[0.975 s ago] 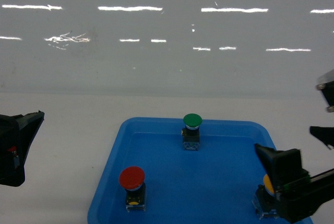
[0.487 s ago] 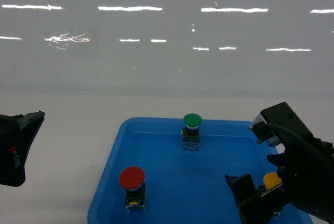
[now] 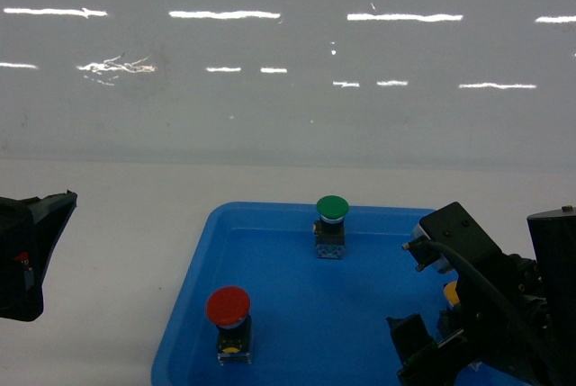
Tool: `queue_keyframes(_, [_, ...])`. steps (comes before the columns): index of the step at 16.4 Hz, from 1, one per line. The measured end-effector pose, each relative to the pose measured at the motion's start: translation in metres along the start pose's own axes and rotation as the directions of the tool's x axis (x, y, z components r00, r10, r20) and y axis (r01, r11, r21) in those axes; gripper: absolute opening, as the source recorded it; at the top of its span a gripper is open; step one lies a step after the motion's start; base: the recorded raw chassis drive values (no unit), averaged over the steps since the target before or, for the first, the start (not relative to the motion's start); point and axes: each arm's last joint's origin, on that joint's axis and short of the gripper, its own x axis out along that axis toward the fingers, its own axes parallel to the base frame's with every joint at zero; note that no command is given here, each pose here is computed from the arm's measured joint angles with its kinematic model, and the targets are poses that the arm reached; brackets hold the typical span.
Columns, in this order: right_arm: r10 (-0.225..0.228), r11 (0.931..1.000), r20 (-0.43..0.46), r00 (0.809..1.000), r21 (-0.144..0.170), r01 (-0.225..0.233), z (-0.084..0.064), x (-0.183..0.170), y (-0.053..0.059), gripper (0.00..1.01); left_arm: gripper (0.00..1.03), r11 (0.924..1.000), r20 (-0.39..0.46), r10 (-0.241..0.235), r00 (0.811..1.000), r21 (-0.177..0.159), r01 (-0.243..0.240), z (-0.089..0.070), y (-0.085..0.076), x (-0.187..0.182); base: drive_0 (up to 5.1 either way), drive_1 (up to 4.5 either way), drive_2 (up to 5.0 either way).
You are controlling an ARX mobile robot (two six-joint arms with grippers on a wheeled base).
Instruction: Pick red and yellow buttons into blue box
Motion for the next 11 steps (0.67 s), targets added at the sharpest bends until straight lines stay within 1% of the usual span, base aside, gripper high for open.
queue_keyframes(1, [0.0,1.0,-0.003,1.0,-0.006,0.0,0.0,0.0,0.0,0.71,0.98,1.0,0.0,0.0,1.0,0.0,0.0,0.0,0.0,0.0,0.0,0.0,0.0])
queue_keyframes(2, [-0.004,1.0,-0.005,1.0,-0.005,0.003,-0.001,0.0,0.0,0.6,0.98,1.0,0.0,0.0,1.0,0.0,0.0,0.0,0.0,0.0,0.0,0.0,0.0])
queue_keyframes(5, [-0.015,0.9999,-0.016,1.0,-0.005,0.015,-0.004,-0.003,0.001,0.33,0.98,1.0,0.0,0.0,1.0,0.0,0.0,0.0,0.0,0.0,0.0,0.0,0.0])
queue_keyframes(6, [-0.024,0.9997,-0.01,1.0,-0.005,0.024,-0.003,-0.005,0.001,0.29,0.98,1.0,0.0,0.0,1.0,0.0,0.0,0.0,0.0,0.0,0.0,0.0,0.0])
queue_keyframes(7, [-0.027,0.9996,-0.005,1.0,-0.005,0.027,-0.002,-0.007,0.001,0.29,0.98,1.0,0.0,0.0,1.0,0.0,0.0,0.0,0.0,0.0,0.0,0.0,0.0])
queue_keyframes(8, [-0.05,0.9985,0.048,0.998,0.026,0.049,0.007,-0.026,0.001,0.29,0.98,1.0,0.0,0.0,1.0,0.0,0.0,0.0,0.0,0.0,0.0,0.0,0.0])
queue_keyframes(10, [-0.074,0.9964,0.096,0.993,0.049,0.069,0.015,-0.039,-0.003,0.29,0.98,1.0,0.0,0.0,1.0,0.0,0.0,0.0,0.0,0.0,0.0,0.0,0.0])
queue_keyframes(11, [-0.114,0.9915,0.155,0.981,0.081,0.102,0.025,-0.056,-0.01,0.29,0.98,1.0,0.0,0.0,1.0,0.0,0.0,0.0,0.0,0.0,0.0,0.0,0.0])
